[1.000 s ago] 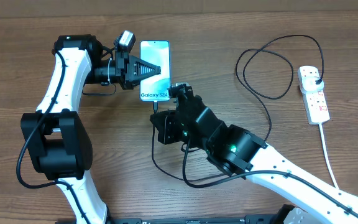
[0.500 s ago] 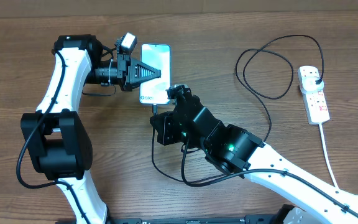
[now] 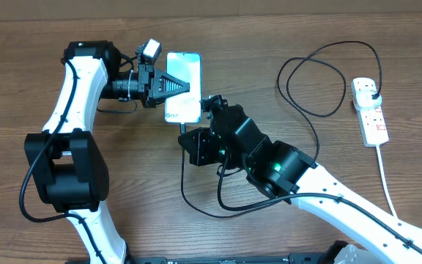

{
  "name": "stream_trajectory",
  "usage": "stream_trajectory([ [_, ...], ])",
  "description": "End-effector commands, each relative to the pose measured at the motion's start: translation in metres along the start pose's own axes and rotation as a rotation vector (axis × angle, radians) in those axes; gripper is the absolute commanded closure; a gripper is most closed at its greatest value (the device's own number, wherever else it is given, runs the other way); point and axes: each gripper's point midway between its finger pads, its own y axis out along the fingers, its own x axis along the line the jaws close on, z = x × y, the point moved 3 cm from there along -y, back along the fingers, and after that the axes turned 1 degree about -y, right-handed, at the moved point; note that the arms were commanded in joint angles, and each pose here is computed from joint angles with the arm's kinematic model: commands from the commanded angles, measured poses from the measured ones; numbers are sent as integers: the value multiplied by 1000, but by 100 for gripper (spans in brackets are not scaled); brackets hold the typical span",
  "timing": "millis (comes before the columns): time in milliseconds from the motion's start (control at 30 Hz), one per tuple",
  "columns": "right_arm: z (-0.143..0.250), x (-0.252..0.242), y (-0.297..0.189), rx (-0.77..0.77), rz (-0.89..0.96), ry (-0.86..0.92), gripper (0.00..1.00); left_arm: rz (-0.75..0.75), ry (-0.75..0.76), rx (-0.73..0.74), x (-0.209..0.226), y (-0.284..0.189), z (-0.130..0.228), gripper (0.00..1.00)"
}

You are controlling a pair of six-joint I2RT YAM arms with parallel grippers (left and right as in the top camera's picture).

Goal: Plug charger to phone and switch on socket
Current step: 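Push the USB-C plug upward into the phone's charging port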

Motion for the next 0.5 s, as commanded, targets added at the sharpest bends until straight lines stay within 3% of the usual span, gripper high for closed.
stream_trajectory([
  [0,-46,0,-16,-168,9,13,96,-35,51,15,-12,0,5,96],
  [467,-55,0,-18,-200,-3,14,96,-33,55,29,-12,5,7,96],
])
